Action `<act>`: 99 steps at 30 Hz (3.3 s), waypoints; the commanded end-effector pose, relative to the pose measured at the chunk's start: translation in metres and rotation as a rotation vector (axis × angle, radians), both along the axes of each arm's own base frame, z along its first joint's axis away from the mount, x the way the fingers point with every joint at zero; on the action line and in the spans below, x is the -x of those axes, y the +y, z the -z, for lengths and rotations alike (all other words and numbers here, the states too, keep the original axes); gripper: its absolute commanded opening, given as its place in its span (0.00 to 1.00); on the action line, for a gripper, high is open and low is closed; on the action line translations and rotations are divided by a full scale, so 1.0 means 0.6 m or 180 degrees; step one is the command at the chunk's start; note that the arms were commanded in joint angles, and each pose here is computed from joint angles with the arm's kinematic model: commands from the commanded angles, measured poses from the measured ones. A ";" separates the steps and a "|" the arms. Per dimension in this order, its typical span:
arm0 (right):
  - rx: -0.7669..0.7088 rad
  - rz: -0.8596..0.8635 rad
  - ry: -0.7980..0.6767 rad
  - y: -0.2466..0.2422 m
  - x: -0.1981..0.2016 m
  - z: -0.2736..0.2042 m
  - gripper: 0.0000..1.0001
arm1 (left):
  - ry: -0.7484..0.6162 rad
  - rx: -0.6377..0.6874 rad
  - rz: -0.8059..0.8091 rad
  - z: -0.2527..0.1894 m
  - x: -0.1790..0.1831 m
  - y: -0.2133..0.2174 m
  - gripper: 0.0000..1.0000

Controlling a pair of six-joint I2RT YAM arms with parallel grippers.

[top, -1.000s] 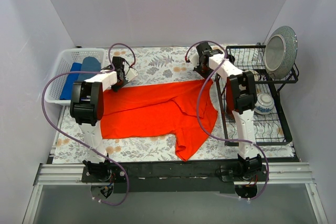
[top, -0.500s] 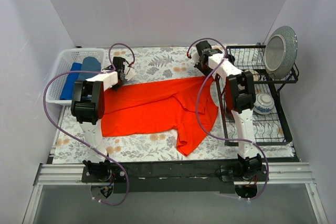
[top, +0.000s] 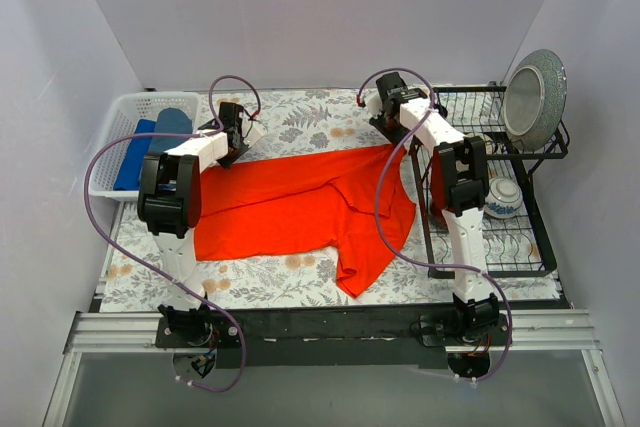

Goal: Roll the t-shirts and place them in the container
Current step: Fold the T-shirt at the center of the board.

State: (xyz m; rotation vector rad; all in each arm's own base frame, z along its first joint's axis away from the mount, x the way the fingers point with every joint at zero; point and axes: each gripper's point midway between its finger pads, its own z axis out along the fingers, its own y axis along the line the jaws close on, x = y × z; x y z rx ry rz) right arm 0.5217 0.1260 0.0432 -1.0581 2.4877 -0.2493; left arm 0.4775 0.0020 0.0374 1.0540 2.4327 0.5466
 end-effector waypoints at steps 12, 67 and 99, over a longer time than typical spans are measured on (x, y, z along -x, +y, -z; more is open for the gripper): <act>0.0103 -0.0222 -0.0286 0.002 -0.042 -0.027 0.35 | -0.0122 0.0100 -0.0090 -0.041 0.000 -0.004 0.23; -0.0978 -0.1392 -0.0004 0.126 0.172 -0.136 0.41 | 0.0239 0.2810 0.0810 -0.255 0.124 -0.334 0.46; -0.0853 -0.1240 -0.0097 0.254 0.270 -0.046 0.47 | 0.0545 0.3329 -0.0171 -0.196 0.219 -0.338 0.56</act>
